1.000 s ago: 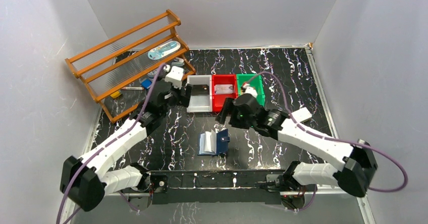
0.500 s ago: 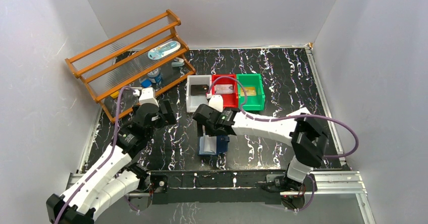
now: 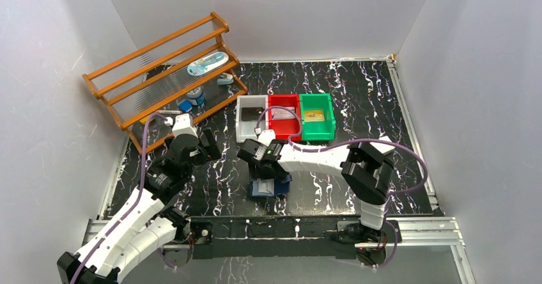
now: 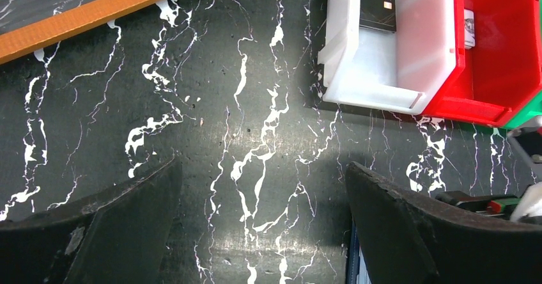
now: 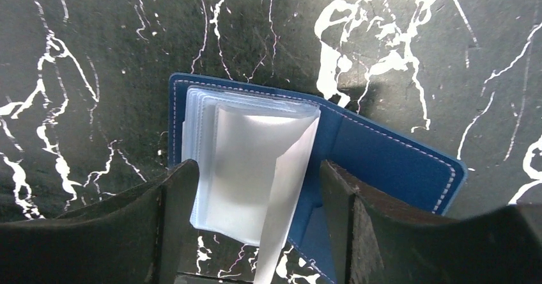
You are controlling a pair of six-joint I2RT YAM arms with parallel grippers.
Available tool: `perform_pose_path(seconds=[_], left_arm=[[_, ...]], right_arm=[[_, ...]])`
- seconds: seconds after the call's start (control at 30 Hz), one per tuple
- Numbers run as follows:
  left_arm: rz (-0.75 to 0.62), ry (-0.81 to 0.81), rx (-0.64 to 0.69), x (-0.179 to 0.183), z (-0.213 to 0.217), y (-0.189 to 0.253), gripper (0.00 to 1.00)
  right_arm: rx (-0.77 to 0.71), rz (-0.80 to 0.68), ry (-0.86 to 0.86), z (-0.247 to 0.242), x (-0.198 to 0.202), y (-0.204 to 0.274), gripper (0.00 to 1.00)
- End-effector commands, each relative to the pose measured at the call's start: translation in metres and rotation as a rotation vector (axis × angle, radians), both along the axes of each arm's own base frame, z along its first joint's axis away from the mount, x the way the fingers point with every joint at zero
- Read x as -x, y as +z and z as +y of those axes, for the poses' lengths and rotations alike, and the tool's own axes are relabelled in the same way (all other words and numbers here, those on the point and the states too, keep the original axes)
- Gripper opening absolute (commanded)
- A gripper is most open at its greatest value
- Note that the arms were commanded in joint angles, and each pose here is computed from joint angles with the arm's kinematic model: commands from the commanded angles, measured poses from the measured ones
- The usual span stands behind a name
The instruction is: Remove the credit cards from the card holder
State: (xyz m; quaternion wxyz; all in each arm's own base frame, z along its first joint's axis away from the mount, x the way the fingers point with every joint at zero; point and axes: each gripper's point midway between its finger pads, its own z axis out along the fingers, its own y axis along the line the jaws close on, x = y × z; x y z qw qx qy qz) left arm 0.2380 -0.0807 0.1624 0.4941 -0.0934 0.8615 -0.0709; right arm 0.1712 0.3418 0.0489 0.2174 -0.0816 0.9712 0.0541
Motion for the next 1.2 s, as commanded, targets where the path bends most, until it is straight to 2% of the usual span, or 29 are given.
perform_pose_path(seconds=[0.0, 0.3, 0.57, 0.7, 0.8, 0.93, 1.07, 1.17], left_arm=[[0.024, 0.001, -0.002, 0.001, 0.0, -0.005, 0.98], [0.064, -0.027, -0.005, 0.001, -0.007, -0.013, 0.98], [0.102, -0.08, 0.007, 0.004, -0.017, -0.02, 0.98], [0.123, -0.141, 0.021, 0.006, -0.027, -0.023, 0.98], [0.155, -0.226, 0.076, 0.012, -0.045, -0.029, 0.97], [0.205, -0.357, 0.215, 0.025, -0.079, -0.036, 0.96], [0.284, -0.493, 0.343, 0.041, -0.111, -0.046, 0.93], [0.325, -0.523, 0.41, 0.046, -0.124, -0.057, 0.92]], right_arm=[[-0.01, 0.006, -0.014, 0.01, 0.0, 0.002, 0.75], [-0.003, 0.019, -0.029, 0.002, 0.005, -0.011, 0.64], [-0.238, 0.048, -0.055, 0.002, 0.008, -0.009, 0.46], [-0.397, 0.061, -0.057, 0.002, 0.009, -0.001, 0.44], [-0.538, 0.096, -0.055, 0.002, 0.01, 0.002, 0.43], [-0.717, 0.141, -0.075, -0.008, 0.013, 0.002, 0.44], [-0.803, 0.158, -0.096, -0.019, 0.013, 0.0, 0.45], [-0.8, 0.178, -0.103, -0.025, 0.016, -0.008, 0.45]])
